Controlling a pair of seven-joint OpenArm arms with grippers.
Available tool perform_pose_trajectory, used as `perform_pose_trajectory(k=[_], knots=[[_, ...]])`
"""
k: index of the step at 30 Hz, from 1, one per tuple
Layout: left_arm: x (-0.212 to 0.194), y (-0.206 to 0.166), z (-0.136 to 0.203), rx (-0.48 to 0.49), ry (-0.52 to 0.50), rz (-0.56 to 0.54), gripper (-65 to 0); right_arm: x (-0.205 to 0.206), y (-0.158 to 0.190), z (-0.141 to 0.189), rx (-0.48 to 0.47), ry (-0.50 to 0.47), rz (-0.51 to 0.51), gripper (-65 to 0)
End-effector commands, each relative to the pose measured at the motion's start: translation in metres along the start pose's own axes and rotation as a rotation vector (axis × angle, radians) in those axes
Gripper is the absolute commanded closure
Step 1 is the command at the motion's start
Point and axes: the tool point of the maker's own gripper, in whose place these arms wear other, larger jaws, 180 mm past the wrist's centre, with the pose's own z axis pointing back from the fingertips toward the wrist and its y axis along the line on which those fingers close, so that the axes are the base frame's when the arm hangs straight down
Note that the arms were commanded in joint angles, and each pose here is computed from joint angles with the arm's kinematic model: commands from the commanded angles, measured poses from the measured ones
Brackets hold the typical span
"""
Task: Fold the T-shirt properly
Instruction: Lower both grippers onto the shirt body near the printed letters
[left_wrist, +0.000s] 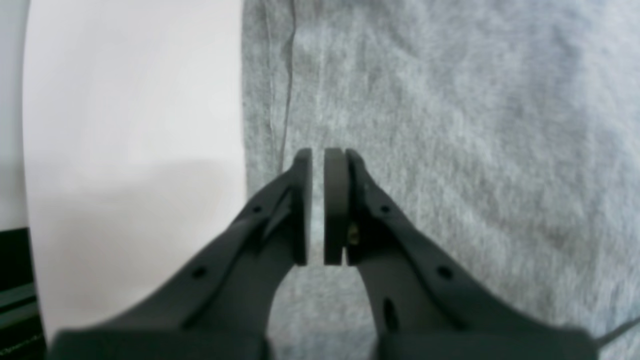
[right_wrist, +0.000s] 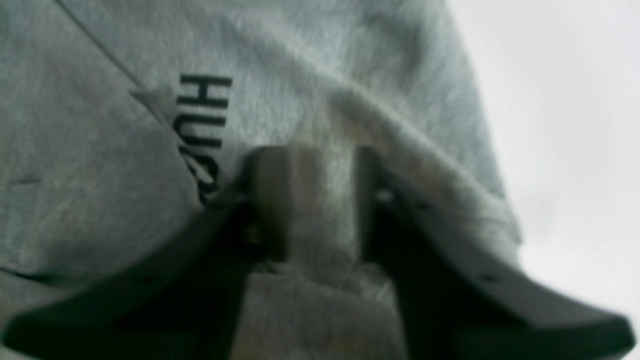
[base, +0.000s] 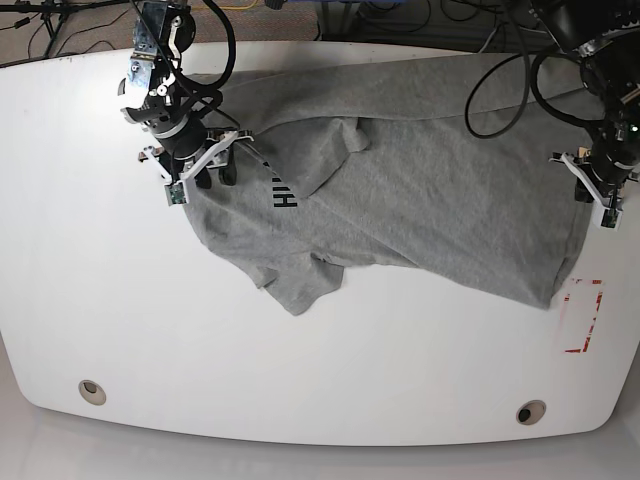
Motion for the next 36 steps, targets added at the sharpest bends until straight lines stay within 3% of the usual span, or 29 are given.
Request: perform_pose_trajectory(k=[1,7,22,36], knots=[[0.016,-0.002,0.0,0.009,-0.07,-0.009,-2.1,0.009,-0.002,0.0,0.001,-0.031,0.002,-7.6],[0.02,-0.025,-0.009,-0.037,-0.061,-0.069,-1.9,-0.006,-0.014,-0.004,-0.012,0.016,0.009,-9.5],[0.022,-0.028,-0.01,-0.043,-0.063,-0.073,-2.1,-0.033,-0.065,-0.026,-0.064,0.069,-0.009,-10.1],[0.024,-0.031,-0.011,-0.049,-0.063,-0.081,-2.2,0.009,-0.126,-0.032,-0.152,0.043,0.047,-10.1]])
